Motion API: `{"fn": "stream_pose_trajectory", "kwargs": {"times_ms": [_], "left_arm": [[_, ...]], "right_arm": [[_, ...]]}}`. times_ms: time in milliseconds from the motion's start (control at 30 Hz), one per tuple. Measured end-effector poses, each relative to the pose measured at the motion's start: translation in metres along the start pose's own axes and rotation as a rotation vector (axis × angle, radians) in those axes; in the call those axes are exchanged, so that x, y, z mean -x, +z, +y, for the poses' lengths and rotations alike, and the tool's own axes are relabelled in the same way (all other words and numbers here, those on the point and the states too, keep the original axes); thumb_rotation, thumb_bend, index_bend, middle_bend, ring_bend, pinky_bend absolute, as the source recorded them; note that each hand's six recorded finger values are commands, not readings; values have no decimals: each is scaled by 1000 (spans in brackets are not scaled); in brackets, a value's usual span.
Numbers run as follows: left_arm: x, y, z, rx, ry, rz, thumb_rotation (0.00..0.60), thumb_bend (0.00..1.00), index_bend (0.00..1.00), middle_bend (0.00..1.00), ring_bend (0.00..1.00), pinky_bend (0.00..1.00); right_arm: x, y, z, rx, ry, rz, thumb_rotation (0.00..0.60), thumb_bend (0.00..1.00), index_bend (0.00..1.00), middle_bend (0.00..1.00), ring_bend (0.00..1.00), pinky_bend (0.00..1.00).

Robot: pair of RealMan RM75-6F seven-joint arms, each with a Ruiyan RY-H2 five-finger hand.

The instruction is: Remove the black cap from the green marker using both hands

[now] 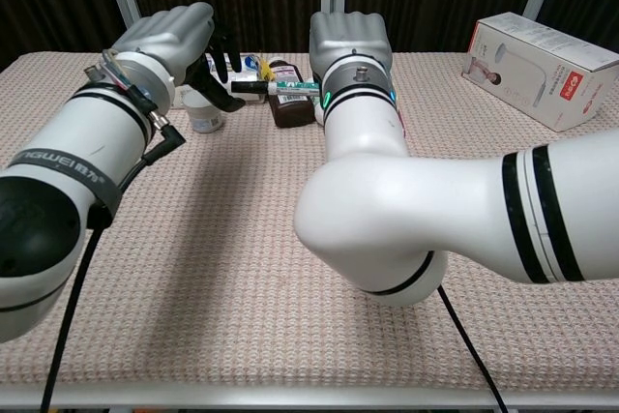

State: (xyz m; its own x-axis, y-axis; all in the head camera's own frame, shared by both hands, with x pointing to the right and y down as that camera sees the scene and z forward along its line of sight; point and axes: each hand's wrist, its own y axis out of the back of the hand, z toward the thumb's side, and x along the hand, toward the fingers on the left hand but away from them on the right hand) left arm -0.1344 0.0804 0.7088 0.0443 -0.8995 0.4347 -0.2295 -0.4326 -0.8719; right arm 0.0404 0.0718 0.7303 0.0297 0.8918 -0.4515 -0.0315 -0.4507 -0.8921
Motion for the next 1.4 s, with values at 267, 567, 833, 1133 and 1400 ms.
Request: {"fn": "stream_pose_trajectory", "kwargs": {"times_ms": [267,567,833,1133,1400], "left_arm": [[-2,-2,-3,3,1,2,600,220,453,469,396,452],[-3,-15,-1,-9,10,26,600,218,452,469,396,450],[2,-8,-5,3,-10,11,600,219,452,469,396,450],[1,9,-5,12,-15,-9,600,218,478,492,429,481],[3,18,-16,0,-53,-15,600,219,517,531,466,511]], "right_arm": [[-4,-17,-5,-7,-6,-22,600,256,656,603,483,544],[-7,-38,-5,-1,-4,-36,600,259,659,605,483,544],[-9,-38,-4,8,-1,-31,600,259,660,606,483,544],[-12,-32,-1,24,-4,-25,600,262,662,607,483,544],[-13,-31,2,42,-7,-19,600,262,665,608,483,544]]}}
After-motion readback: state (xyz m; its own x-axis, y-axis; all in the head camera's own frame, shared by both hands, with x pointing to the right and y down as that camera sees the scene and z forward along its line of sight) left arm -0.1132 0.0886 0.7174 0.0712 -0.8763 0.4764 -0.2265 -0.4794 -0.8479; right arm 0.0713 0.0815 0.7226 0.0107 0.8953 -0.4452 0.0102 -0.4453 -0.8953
